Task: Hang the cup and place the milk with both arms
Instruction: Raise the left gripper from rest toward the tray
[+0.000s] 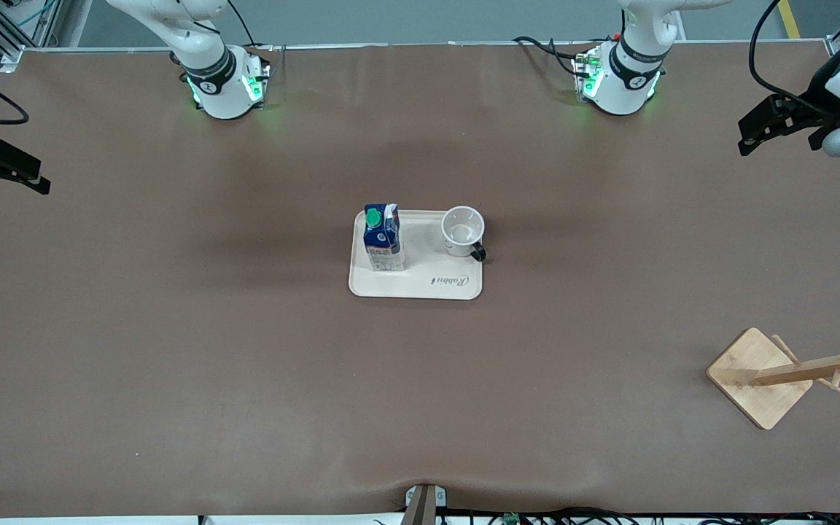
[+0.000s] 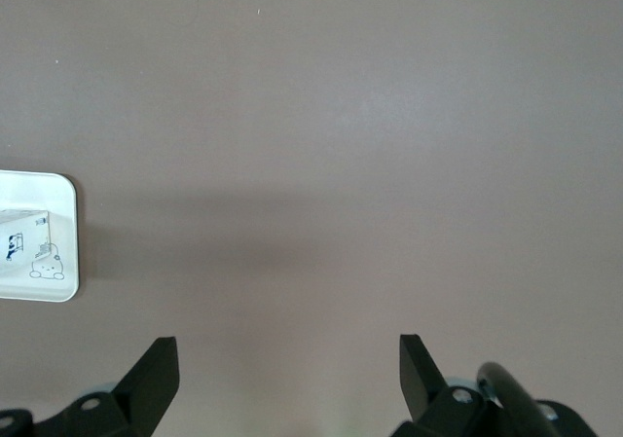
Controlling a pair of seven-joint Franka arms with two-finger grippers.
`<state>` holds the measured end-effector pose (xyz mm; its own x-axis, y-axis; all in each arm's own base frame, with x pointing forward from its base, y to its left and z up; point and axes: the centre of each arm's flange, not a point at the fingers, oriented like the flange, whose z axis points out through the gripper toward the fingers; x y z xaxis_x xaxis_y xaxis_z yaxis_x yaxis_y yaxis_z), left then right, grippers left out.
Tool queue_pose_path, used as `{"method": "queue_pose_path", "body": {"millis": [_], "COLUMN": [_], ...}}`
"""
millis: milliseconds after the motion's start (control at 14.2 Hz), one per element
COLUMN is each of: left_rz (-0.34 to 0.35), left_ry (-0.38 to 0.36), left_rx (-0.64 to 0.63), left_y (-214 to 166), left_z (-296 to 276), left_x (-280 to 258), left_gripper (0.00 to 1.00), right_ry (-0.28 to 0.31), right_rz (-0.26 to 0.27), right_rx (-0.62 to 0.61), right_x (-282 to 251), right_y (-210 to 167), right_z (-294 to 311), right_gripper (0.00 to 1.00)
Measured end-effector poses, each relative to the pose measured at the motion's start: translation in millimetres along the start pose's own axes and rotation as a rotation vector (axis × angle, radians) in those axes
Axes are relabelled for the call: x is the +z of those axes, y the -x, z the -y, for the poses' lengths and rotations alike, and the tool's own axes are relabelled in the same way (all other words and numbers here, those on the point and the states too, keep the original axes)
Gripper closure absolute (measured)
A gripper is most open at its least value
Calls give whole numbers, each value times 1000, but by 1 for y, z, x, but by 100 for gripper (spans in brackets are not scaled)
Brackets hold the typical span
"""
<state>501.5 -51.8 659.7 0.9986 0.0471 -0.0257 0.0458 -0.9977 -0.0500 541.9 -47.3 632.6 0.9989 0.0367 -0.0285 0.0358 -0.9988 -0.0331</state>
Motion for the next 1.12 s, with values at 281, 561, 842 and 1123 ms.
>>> {"method": "queue_pose_path", "body": {"millis": [281,561,842,1123], "left_rz": [0,-4,12,47], "left_ry": [0,1,0,-5], "left_rx": [-2,-2,5,15], "left_y": [0,-1,-5,-6], "left_z": [1,1,-2,-15], "left_x": [0,-2,4,14], "left_gripper": [0,0,0,0], "right_ry": [0,0,-1,-1], "right_rz": [0,1,5,6], "right_rx": [1,1,1,1], "right_x": [0,0,0,1], "right_y": [0,0,1,1], "right_z": [0,0,0,0], "right_gripper": [0,0,0,0]}}
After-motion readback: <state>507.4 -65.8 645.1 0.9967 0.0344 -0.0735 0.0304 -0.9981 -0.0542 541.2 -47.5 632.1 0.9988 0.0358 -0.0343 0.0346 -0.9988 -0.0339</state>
